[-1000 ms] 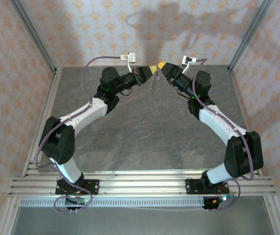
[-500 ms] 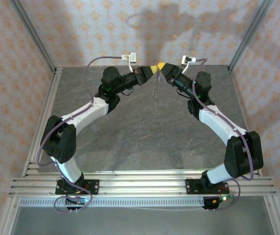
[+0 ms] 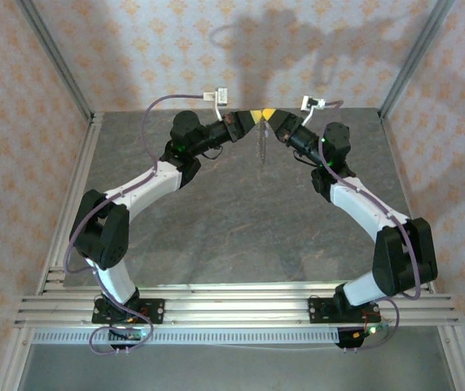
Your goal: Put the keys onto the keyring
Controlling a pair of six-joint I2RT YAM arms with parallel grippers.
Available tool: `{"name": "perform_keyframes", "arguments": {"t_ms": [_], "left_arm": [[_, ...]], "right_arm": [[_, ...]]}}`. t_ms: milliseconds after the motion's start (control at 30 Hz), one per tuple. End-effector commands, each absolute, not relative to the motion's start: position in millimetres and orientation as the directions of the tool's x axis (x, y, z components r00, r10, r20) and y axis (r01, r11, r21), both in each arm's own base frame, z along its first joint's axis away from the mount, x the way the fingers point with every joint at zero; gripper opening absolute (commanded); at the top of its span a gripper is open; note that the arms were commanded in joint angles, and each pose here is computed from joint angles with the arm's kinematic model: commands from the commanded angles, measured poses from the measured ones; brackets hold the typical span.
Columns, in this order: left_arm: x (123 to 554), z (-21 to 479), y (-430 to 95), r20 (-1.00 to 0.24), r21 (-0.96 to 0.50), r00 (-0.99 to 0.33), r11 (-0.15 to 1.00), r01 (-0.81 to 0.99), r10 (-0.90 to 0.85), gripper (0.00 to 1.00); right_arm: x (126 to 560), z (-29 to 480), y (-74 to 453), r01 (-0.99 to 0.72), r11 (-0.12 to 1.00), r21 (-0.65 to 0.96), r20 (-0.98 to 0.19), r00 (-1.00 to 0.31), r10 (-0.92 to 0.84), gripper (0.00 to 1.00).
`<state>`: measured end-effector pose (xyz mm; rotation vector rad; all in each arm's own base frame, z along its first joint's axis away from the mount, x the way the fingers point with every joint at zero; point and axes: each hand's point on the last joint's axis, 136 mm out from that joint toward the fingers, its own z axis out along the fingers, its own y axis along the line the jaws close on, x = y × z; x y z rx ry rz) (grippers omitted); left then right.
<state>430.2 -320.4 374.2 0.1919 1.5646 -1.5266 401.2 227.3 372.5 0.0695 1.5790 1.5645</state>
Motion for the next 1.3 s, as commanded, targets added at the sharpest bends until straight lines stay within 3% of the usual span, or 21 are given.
{"name": "perform_keyframes", "arguments": {"t_ms": [0,100,200,433,633,967,1167,1267], "left_arm": [[423,418,-318,-0.706,-0.645,-0.493,0.173,0.744,-0.509,0.00],[423,418,-318,-0.705,-0.645,-0.492,0.175,0.744,-0.511,0.00],[424,417,-318,-0.703,-0.647,-0.492,0.174,0.742,-0.513,0.00],[424,418,-318,-0.703,-0.646,-0.490,0.177,0.742,-0.515,0.00],[423,418,-320,-0.704,-0.646,-0.493,0.173,0.743,-0.512,0.00],[419,415,-326,-0.710,-0.645,-0.501,0.170,0.745,-0.495,0.00],[416,413,-330,-0.712,-0.646,-0.510,0.167,0.745,-0.482,0.00],[416,412,-330,-0.713,-0.648,-0.512,0.170,0.742,-0.479,0.00]], "right_arm": [[391,377,227,-0.560,0.192,0.806,-0.554,-0.599,0.579,0.06],[390,377,227,-0.559,0.193,0.806,-0.554,-0.599,0.578,0.06],[389,376,226,-0.557,0.196,0.807,-0.554,-0.598,0.579,0.15],[387,373,225,-0.553,0.201,0.809,-0.553,-0.599,0.579,0.16],[385,375,225,-0.559,0.200,0.805,-0.557,-0.595,0.579,0.06],[390,385,227,-0.570,0.182,0.801,-0.554,-0.591,0.586,0.12],[394,388,228,-0.572,0.174,0.801,-0.549,-0.589,0.592,0.00],[396,388,228,-0.572,0.169,0.803,-0.545,-0.589,0.597,0.00]]}}
